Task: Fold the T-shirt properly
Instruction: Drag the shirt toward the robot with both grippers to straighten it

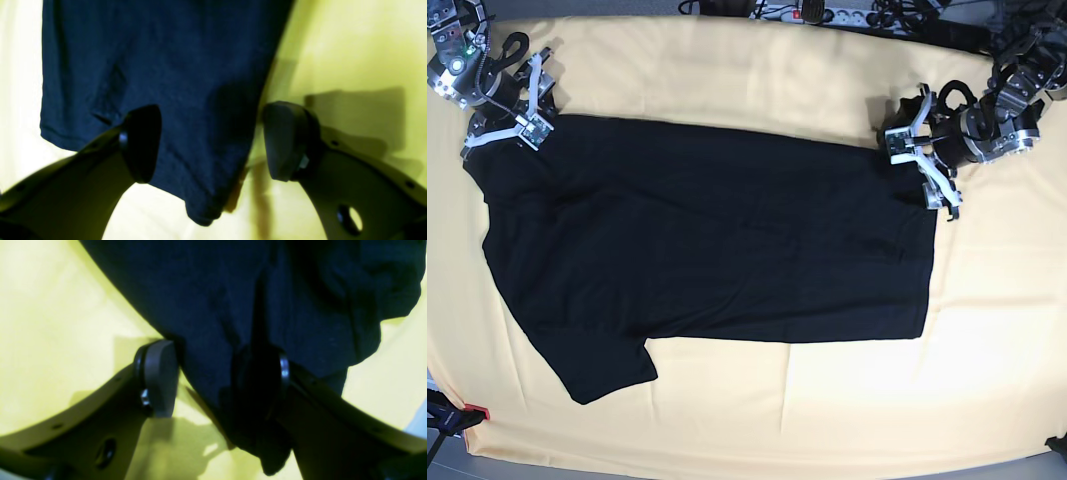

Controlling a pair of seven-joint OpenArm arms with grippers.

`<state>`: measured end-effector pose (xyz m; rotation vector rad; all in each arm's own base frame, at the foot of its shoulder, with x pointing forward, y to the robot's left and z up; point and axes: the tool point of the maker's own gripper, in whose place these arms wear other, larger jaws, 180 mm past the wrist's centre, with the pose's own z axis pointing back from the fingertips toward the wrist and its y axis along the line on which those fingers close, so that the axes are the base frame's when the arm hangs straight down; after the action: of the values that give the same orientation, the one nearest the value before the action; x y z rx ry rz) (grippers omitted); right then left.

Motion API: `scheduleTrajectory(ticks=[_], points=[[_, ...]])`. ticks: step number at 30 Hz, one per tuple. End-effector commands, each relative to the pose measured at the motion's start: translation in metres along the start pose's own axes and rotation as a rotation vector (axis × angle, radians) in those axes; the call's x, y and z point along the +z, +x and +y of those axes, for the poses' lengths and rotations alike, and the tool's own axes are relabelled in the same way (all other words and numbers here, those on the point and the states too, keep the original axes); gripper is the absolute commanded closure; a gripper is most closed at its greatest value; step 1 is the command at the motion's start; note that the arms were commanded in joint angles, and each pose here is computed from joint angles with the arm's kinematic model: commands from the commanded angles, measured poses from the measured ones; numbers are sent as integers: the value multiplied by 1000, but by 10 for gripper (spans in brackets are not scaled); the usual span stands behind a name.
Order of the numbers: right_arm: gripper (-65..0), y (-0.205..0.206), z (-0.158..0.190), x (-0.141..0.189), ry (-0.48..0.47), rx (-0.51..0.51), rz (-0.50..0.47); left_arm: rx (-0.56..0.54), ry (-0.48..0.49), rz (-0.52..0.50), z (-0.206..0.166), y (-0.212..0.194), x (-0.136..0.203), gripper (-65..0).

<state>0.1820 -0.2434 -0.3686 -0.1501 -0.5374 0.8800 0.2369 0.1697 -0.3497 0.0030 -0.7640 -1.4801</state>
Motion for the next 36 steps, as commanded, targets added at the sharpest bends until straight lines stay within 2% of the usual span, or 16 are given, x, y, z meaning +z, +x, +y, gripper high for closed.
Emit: scheduleTrajectory(ticks=[1, 4, 7, 12, 16, 17, 18, 19, 21, 22, 27, 33, 36], points=[[-377, -2, -9, 1, -21, 8, 4, -48, 17, 97, 7, -24, 4, -479], [-376, -12, -7, -5, -4, -7, 7, -35, 11, 94, 6, -30, 3, -479], [-327, -22, -4, -9, 18, -11, 29, -34, 23, 90, 8, -29, 3, -479], [-316, -23, -4, -9, 17, -12, 33, -36, 195, 84, 40, -25, 6, -479], [-316, -22, -5, -9, 14, -12, 31, -41, 210, 86, 43, -25, 7, -469], [-314, -21, -6, -9, 13, -13, 30, -40, 210, 85, 42, -24, 7, -435], [-292, -21, -8, -9, 3, -18, 29, -38, 212, 83, 42, -24, 6, -368], [-238, -21, -10, -9, -8, -25, 28, -32, 220, 83, 43, -23, 5, -270], [-86, -21, -12, -9, -19, -31, 30, -22, 235, 81, 45, -22, 4, -44], [-16, -22, -13, -9, -24, -34, 33, -16, 247, 76, 46, -20, 3, 0], [0, -20, -16, -5, -46, -36, 51, -12, 275, 74, 50, -14, 4, 0], [0, -22, -19, 7, -69, 50, 149, -74, 278, 81, 56, 0, 18, 0], [0, -29, -23, 12, -75, 63, 206, -123, 198, 77, 46, 4, 26, 0]])
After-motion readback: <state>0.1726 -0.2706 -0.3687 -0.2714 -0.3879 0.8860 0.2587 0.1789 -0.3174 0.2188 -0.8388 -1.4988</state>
